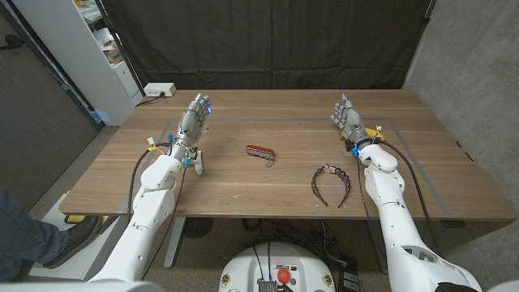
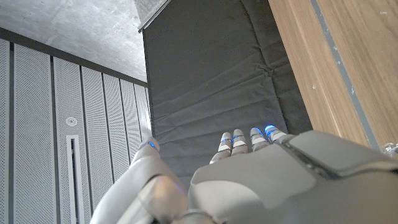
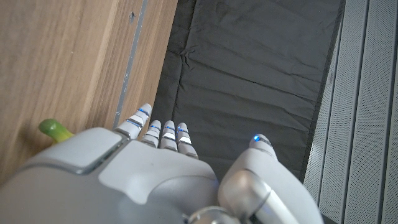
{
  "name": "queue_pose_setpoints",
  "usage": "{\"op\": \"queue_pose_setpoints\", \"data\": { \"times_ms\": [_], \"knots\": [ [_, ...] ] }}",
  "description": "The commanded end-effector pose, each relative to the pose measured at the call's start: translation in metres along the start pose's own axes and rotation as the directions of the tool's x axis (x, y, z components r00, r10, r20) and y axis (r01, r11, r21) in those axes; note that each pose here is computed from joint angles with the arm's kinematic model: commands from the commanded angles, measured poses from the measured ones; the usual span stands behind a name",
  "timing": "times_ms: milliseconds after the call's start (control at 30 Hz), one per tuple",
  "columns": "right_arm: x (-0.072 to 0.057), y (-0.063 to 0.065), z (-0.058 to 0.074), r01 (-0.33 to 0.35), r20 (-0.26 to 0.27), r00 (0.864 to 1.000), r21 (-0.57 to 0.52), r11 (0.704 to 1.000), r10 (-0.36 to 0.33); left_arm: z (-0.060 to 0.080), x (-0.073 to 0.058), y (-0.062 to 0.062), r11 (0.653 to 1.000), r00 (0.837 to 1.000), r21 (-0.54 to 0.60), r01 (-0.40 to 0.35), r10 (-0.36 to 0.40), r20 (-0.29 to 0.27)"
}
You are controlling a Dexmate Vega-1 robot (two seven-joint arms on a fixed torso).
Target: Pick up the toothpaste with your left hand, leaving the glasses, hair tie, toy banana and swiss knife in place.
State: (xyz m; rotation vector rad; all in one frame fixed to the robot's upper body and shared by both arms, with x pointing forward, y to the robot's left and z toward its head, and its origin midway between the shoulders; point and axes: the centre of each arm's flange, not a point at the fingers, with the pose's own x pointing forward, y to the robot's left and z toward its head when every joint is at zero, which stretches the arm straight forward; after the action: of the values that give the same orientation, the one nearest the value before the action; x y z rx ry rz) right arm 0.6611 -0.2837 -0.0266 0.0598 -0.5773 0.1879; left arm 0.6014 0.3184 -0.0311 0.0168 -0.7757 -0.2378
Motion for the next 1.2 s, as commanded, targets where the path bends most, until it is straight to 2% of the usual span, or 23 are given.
{"op": "queue_pose_setpoints", "data": {
  "times_ms": [33,433,1200],
  "knots": [
    [-0.001,0.003,0.003,0.016,0.012,1.000,-0.005,1.000,-0.016,-0.002,-0.007,0.015,1.000,1.000,0.020,0.000,0.000,0.016],
    [0.002,0.008,0.005,0.025,0.017,1.000,-0.014,1.000,-0.025,0.000,-0.019,0.021,1.000,0.998,0.010,-0.005,0.004,0.059],
    [0.011,0.009,0.004,0.023,0.015,1.000,-0.011,1.000,-0.023,0.002,-0.039,0.031,0.999,0.998,0.049,-0.023,0.020,0.058]
  ]
}}
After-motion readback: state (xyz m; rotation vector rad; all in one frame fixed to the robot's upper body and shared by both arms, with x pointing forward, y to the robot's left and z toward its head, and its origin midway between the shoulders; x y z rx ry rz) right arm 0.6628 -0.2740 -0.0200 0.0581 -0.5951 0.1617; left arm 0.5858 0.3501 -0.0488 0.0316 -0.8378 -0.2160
